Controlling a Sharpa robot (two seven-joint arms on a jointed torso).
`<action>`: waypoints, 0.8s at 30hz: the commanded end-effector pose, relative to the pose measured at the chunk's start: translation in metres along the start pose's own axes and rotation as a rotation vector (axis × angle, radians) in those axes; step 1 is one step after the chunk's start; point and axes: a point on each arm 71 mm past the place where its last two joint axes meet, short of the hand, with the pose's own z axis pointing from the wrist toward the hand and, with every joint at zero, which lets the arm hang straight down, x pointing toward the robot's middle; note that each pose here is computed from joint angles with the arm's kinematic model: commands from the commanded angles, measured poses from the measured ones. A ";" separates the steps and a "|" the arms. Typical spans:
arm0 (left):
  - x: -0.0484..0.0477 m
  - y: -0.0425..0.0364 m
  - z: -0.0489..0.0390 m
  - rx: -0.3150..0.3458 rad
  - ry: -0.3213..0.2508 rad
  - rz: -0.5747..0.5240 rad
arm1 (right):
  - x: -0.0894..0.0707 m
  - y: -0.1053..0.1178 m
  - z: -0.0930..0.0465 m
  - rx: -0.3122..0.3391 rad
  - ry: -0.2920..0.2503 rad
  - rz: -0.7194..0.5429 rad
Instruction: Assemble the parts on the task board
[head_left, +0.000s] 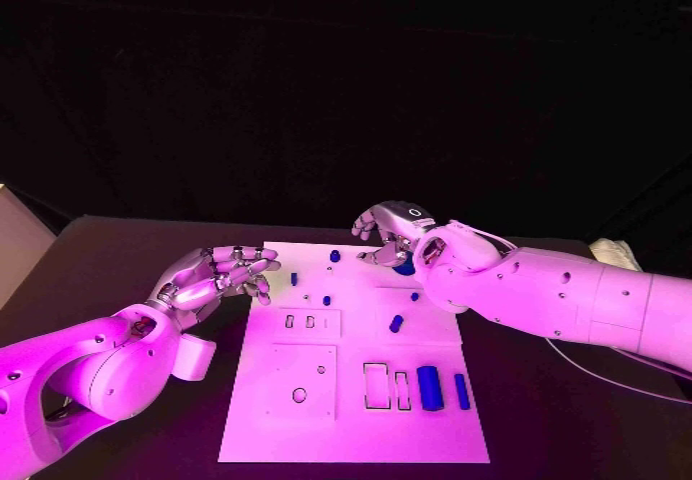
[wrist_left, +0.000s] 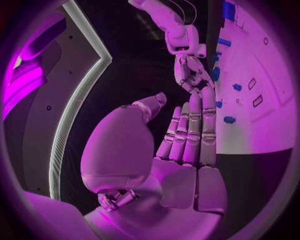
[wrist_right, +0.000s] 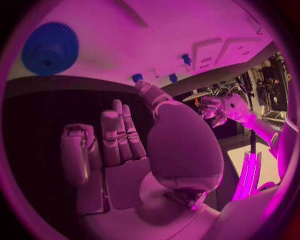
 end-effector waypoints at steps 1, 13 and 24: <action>0.0019 -0.0008 0.0012 0.008 0.024 -0.009 | -0.011 -0.011 -0.010 0.029 -0.028 0.086; 0.0010 -0.0001 0.0017 0.008 0.027 -0.011 | -0.024 -0.061 -0.043 0.196 0.078 0.154; 0.0010 0.0001 0.0017 0.006 0.029 -0.012 | -0.017 -0.074 -0.043 0.290 0.135 0.148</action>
